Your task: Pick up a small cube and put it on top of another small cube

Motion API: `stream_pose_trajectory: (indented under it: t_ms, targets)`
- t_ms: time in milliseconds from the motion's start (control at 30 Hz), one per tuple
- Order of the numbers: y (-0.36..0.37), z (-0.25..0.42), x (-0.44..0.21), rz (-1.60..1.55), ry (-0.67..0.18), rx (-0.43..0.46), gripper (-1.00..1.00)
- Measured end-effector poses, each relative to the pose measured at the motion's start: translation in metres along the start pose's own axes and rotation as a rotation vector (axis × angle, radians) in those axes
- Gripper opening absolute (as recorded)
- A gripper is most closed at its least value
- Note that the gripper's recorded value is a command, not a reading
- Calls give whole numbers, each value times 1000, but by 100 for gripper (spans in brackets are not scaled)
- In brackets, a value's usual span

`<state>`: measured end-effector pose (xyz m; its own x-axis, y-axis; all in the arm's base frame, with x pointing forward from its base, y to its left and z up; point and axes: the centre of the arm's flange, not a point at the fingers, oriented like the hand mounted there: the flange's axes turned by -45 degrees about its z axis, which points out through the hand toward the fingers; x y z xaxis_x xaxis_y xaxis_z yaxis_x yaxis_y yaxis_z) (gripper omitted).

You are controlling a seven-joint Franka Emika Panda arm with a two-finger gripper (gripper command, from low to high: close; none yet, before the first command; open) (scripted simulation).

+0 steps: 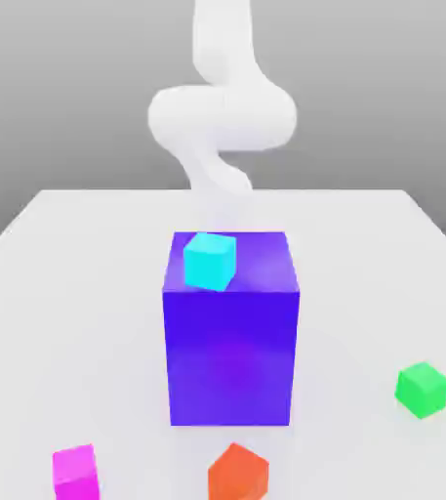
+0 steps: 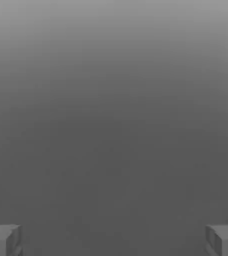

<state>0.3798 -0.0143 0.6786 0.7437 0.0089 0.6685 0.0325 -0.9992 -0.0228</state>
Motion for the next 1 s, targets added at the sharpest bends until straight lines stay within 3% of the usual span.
stream_pose_trajectory:
  t_ms: [500,1000]
  targets:
    - [82,264,-71,-115,-372,134,0]
    - [170,423,-248,-270,-716,85,0]
